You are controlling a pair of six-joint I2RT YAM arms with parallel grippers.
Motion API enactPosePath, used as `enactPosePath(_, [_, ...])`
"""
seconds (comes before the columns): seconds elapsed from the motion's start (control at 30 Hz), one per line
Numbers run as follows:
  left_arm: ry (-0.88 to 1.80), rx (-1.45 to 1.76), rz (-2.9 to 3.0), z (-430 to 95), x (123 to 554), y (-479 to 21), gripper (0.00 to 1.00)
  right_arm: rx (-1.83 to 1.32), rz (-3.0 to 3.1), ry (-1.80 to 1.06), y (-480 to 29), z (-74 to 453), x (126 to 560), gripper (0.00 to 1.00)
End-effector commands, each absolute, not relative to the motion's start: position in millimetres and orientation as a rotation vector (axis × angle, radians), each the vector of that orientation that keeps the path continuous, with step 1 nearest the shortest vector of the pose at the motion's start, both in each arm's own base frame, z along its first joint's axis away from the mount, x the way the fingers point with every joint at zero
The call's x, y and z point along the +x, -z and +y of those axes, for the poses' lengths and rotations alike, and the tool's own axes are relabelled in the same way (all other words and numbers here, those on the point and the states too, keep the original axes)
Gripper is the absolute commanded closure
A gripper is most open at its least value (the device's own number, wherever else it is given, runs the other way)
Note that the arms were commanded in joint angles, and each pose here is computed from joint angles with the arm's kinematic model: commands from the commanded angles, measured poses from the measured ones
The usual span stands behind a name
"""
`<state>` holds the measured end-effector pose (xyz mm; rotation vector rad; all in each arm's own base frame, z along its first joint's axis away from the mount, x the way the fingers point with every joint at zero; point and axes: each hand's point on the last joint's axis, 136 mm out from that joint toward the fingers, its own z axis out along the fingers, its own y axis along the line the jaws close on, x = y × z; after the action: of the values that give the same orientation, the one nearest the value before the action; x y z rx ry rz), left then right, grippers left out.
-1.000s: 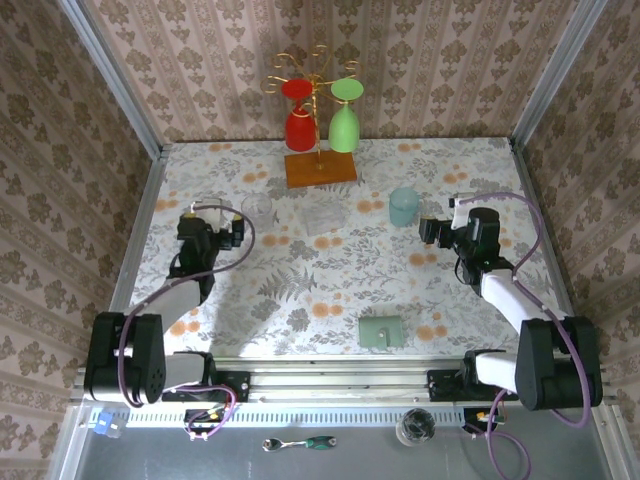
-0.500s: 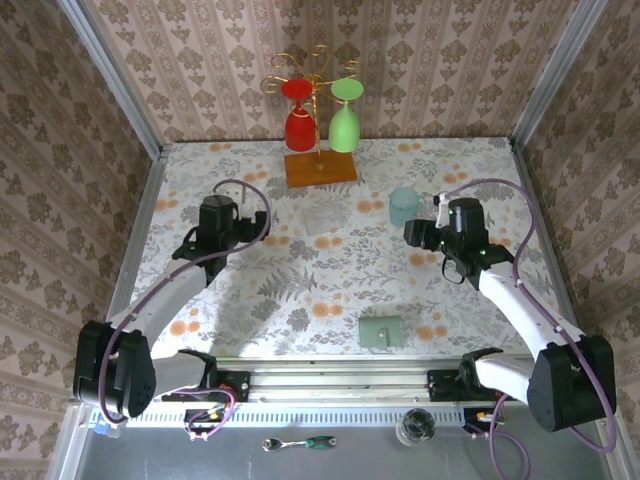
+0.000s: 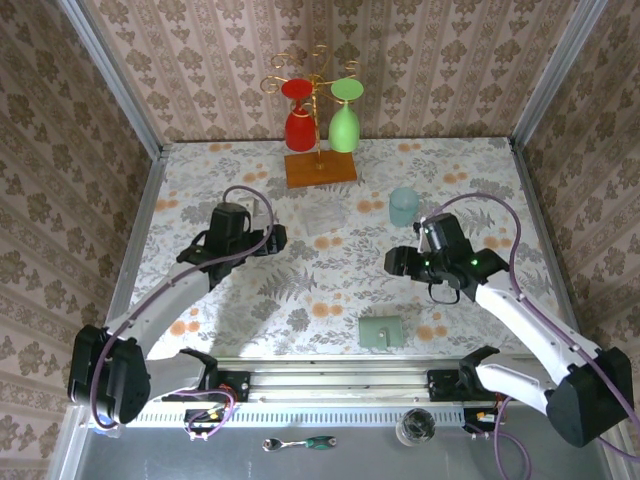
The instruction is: Take the credit cards out of the card holder
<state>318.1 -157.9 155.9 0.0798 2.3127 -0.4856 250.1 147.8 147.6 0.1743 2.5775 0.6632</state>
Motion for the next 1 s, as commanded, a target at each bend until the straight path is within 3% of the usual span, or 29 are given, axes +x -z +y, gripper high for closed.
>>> enactPosePath(0.0, [0.580, 0.004, 2.315, -161.6, 308.5, -158.3, 0.09, 0.364, 2.646, -0.762, -144.1, 155.3, 223.2, 0.30])
enactPosePath(0.43, [0.962, 0.130, 2.450, -245.8, 286.0, -148.3, 0.16, 0.296, 2.863, -0.838, -112.3, 192.1, 148.4, 0.27])
enactPosePath(0.67, [0.984, 0.164, 2.498, -270.6, 280.3, -132.1, 0.15, 0.268, 2.958, -0.818, -74.3, 196.5, 115.1, 0.25])
enactPosePath(0.97, [0.975, 0.157, 2.522, -273.5, 281.0, -123.3, 0.14, 0.279, 2.986, -0.889, -49.0, 202.6, 104.9, 0.21])
